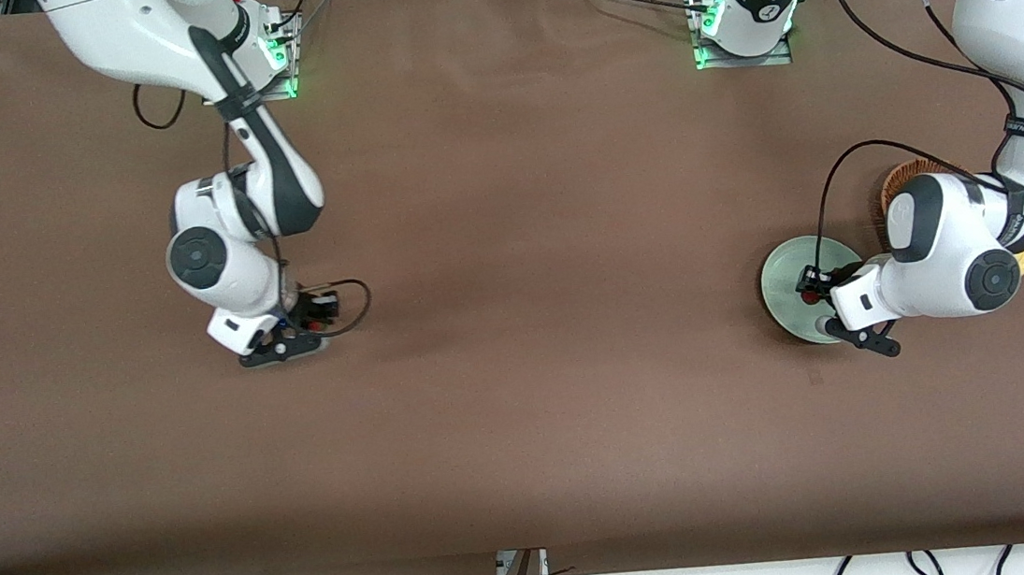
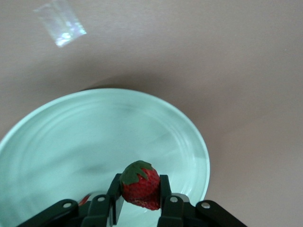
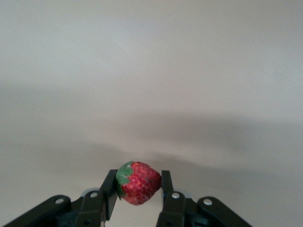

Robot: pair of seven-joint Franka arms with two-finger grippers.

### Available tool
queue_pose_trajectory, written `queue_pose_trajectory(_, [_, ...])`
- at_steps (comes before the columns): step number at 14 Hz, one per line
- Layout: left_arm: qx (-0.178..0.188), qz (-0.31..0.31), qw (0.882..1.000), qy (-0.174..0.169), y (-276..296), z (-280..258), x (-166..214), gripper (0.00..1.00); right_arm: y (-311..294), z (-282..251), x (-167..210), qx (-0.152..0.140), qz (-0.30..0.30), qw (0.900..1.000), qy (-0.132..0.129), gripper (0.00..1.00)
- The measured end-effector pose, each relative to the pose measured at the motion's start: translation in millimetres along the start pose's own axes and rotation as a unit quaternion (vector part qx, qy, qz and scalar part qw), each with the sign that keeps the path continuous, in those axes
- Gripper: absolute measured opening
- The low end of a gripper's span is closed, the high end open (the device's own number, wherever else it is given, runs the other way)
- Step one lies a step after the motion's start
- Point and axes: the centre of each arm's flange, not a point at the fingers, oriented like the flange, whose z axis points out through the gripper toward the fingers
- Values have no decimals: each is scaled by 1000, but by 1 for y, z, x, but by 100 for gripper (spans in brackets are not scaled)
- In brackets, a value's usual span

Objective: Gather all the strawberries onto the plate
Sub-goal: 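Place the strawberry on the plate with the left gripper while the right gripper carries another, then release the last strawberry at the table middle with the right gripper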

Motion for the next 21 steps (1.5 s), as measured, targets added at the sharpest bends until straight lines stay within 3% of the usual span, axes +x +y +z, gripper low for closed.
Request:
queue_pose_trajectory(5, [2, 13, 1000, 5, 16, 3, 8, 37, -192, 13, 30, 70, 116, 990, 44, 41])
queue_pose_trajectory(8, [2, 13, 1000, 6, 15, 4, 8, 63, -289, 17, 16, 115, 154, 979, 67, 41])
queue_pose_trajectory(12, [6, 13, 1000, 11, 17, -7, 8, 100, -377, 26, -29, 176, 156, 967, 100, 41])
queue_pose_trajectory(17, [15, -36, 999, 13, 49, -46, 8, 100, -410, 78, -67, 213, 159, 957, 119, 41])
queue_pose_trajectory(19, [12, -67, 998, 13, 65, -50, 11, 100, -408, 79, -63, 213, 160, 956, 124, 56])
queue_pose_trajectory(21, [9, -100, 995, 11, 76, -49, 14, 100, -399, 66, -47, 189, 163, 961, 123, 84])
